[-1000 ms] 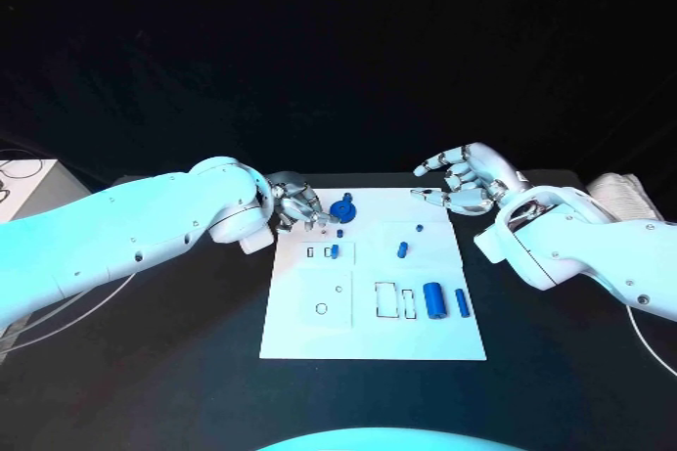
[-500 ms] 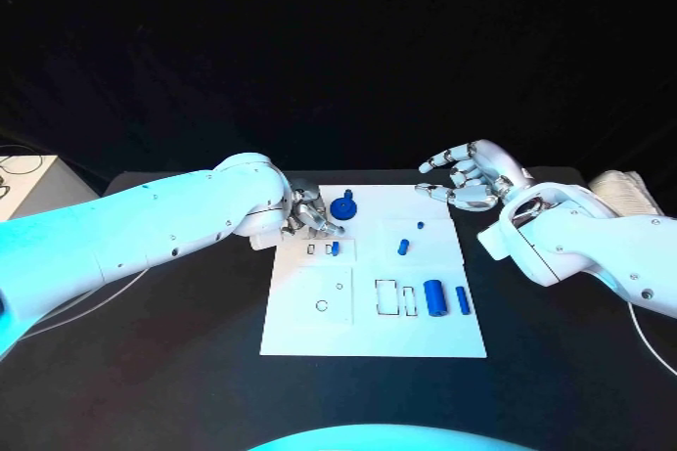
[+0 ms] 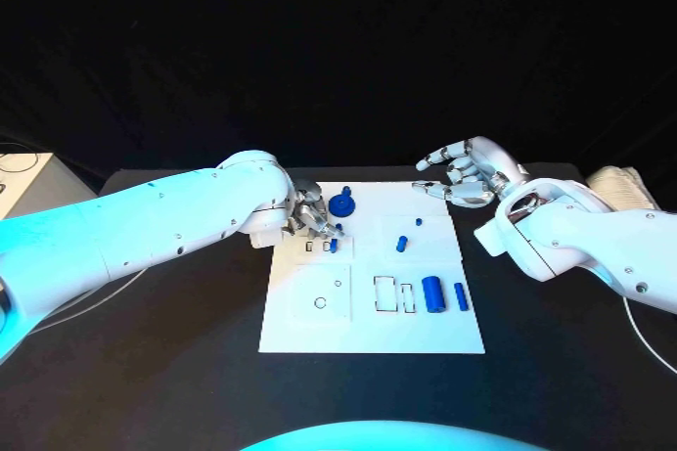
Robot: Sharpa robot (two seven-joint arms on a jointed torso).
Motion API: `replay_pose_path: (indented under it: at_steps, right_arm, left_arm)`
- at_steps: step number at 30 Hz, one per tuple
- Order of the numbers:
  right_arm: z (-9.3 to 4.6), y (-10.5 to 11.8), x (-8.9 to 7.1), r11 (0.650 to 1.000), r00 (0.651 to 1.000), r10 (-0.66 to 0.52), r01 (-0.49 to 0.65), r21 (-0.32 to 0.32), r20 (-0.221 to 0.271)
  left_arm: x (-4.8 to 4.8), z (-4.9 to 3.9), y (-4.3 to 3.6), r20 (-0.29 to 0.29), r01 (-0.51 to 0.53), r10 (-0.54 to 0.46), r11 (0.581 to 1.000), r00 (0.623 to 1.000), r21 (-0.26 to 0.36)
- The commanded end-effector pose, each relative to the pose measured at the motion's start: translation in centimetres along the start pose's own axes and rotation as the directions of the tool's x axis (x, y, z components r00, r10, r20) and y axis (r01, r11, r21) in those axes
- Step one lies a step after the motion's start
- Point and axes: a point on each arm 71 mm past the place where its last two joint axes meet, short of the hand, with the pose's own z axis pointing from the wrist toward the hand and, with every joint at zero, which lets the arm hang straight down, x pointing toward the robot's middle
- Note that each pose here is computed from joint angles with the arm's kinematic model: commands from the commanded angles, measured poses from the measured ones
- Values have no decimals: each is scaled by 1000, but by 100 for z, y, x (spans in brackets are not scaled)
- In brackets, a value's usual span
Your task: Assemble the parts on the task board
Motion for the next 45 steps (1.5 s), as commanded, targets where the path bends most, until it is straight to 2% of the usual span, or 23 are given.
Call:
replay_pose_path:
  at_steps: [1,26,45]
  right_arm:
    - [5,2,13,1000,1000,0,0,3,-18]
    - [26,8,38,1000,1000,0,1,9,-26]
    - [35,7,48,1000,1000,-1,1,13,-30]
  left_arm:
    - [26,3,-25,-39,-28,27,1000,999,-2]
    - [90,43,-109,-85,-22,23,1000,996,11]
    - [101,33,-105,-84,6,-4,1000,996,17]
